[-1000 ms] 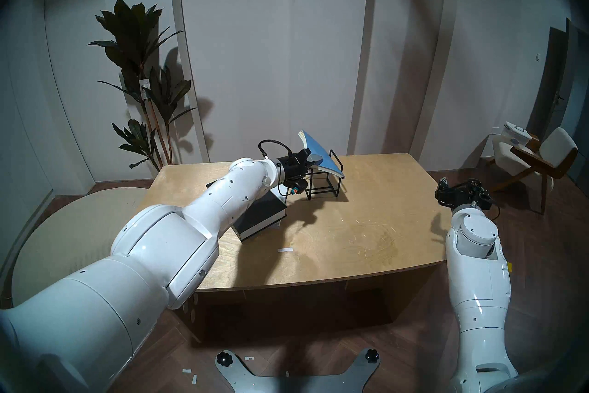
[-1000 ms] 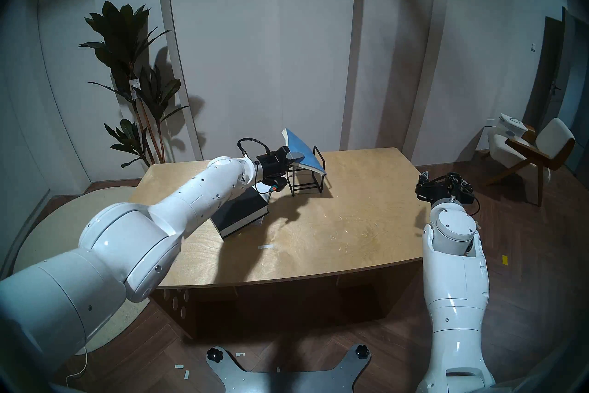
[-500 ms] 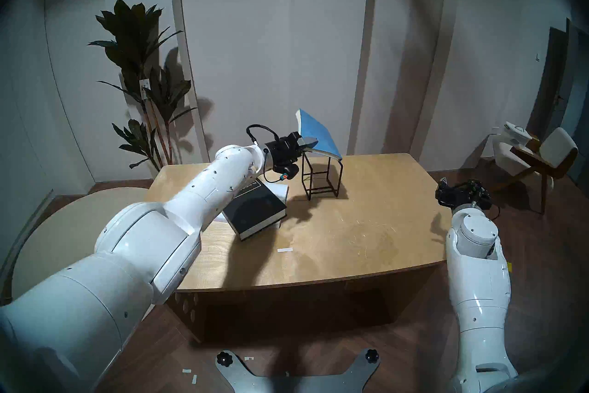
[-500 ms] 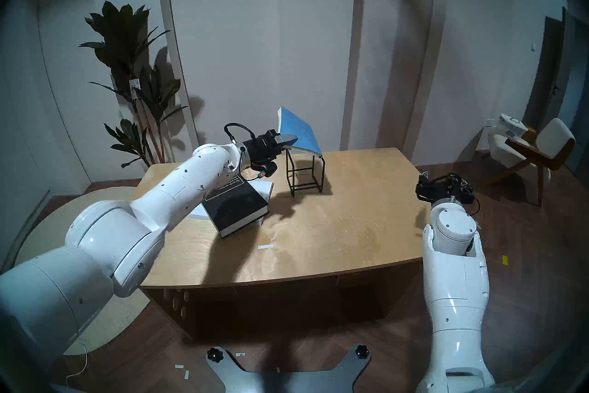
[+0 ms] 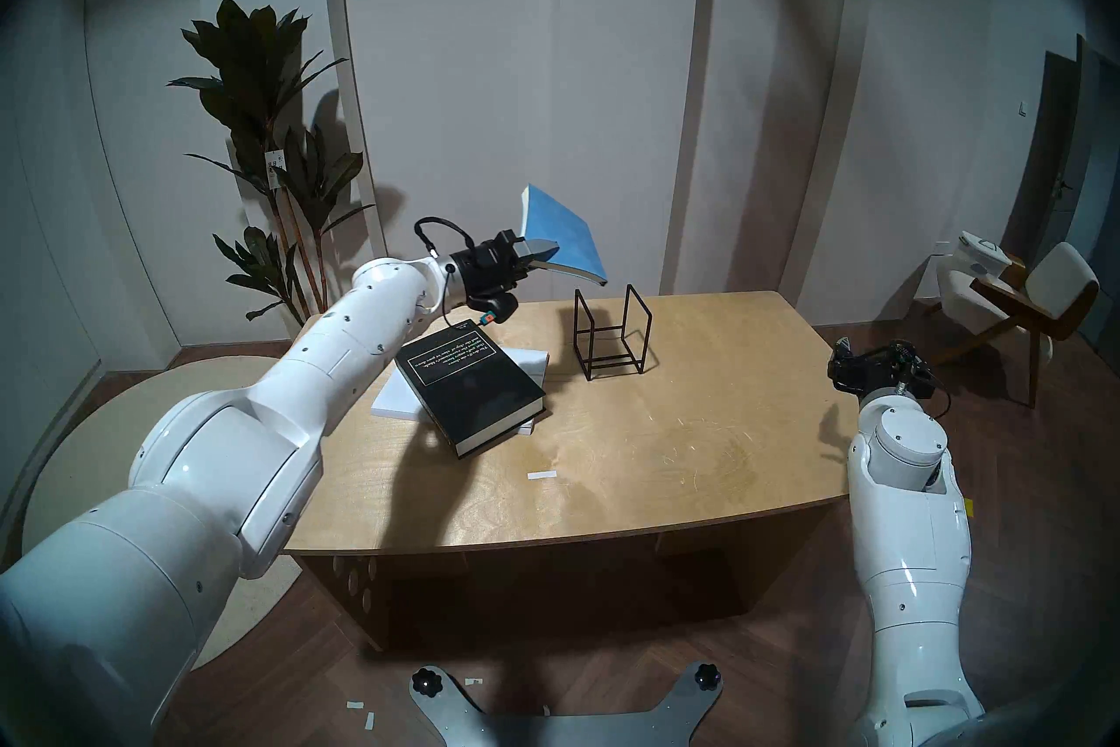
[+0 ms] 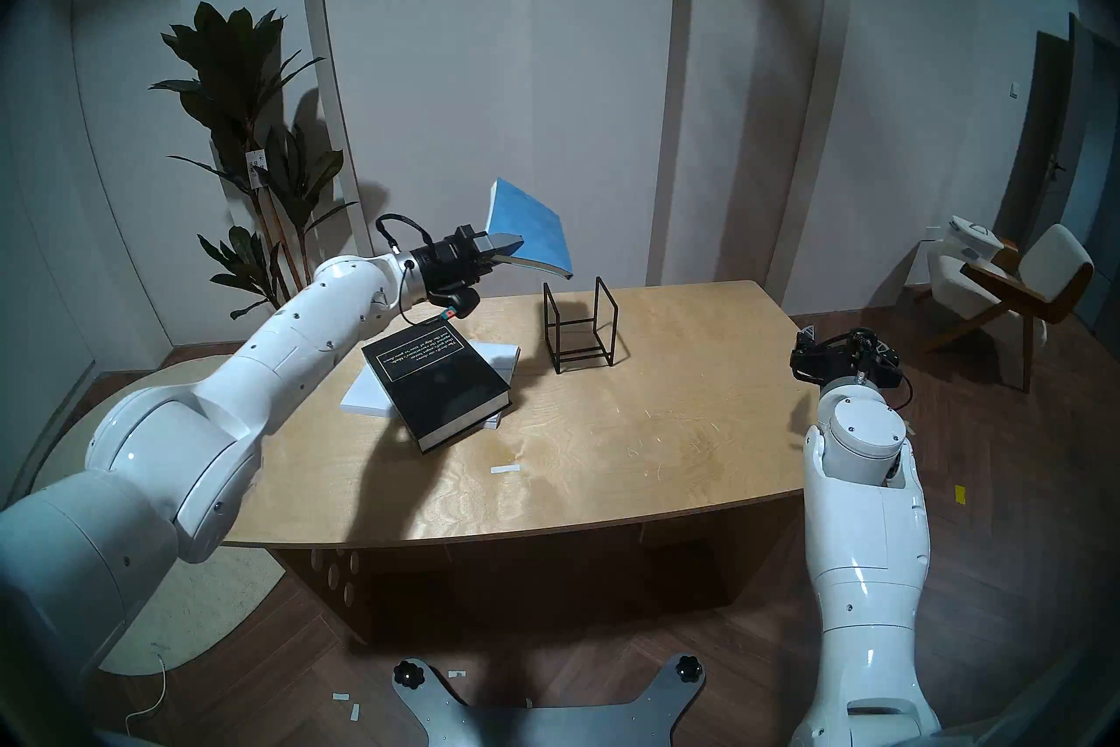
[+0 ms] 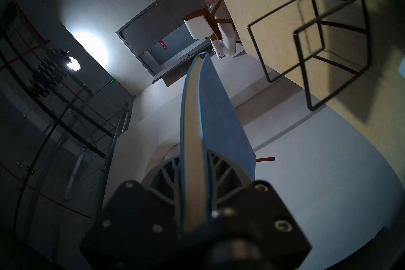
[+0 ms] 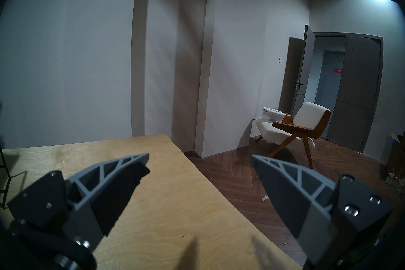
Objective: Stack the books into one stack
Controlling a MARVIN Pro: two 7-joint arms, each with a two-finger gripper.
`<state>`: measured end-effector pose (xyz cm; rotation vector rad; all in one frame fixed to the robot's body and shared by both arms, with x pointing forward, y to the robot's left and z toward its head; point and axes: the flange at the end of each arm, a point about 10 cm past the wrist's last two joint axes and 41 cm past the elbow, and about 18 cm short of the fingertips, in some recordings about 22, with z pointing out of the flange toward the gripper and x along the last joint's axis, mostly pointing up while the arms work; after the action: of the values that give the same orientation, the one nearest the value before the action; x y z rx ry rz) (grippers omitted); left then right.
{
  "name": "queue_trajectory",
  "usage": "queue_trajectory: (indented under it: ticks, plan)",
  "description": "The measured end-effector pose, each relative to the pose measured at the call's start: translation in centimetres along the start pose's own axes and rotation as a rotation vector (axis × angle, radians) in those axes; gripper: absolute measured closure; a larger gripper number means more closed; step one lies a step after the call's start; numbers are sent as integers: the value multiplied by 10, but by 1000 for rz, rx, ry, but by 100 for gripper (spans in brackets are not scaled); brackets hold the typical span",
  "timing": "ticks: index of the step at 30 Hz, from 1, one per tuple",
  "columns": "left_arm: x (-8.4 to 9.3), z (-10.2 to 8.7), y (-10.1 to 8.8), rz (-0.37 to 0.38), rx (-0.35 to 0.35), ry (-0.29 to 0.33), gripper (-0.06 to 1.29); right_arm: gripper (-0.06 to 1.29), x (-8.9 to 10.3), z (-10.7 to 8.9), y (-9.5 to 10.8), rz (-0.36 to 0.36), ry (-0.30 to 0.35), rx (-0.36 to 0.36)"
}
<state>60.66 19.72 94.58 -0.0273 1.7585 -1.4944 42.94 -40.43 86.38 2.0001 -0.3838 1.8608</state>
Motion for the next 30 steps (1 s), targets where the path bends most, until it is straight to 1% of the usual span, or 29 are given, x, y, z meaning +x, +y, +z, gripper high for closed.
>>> queue_trajectory:
  ticks: [1,3,6,8,14,18,21,22,24,30]
  plan:
    - [-2,-3,1,0,-4,-1,107,-2,0,0,0,0,0,0]
    - [-10,-22,6,2,-25,0,108,-2,0,0,0,0,0,0]
    - [-14,-38,9,4,-36,15,107,-2,0,0,0,-1,-1,0]
    - [-15,-46,9,4,-36,26,108,-2,0,0,0,-1,-1,1]
    - [-19,-75,4,-8,-11,63,108,-2,-1,0,0,-1,-2,1]
    - [-19,-87,0,-15,5,86,108,-2,-1,1,0,-2,-2,2]
    - [-16,-98,-2,-30,12,114,108,-2,-1,1,0,-2,-2,2]
    - [-12,-105,-2,-43,13,132,108,-2,-1,1,0,-2,-2,2]
    - [-7,-112,-1,-59,13,154,108,-2,-1,1,0,-2,-2,2]
    - [8,-129,0,-93,18,200,108,-2,-1,1,0,-1,-2,1]
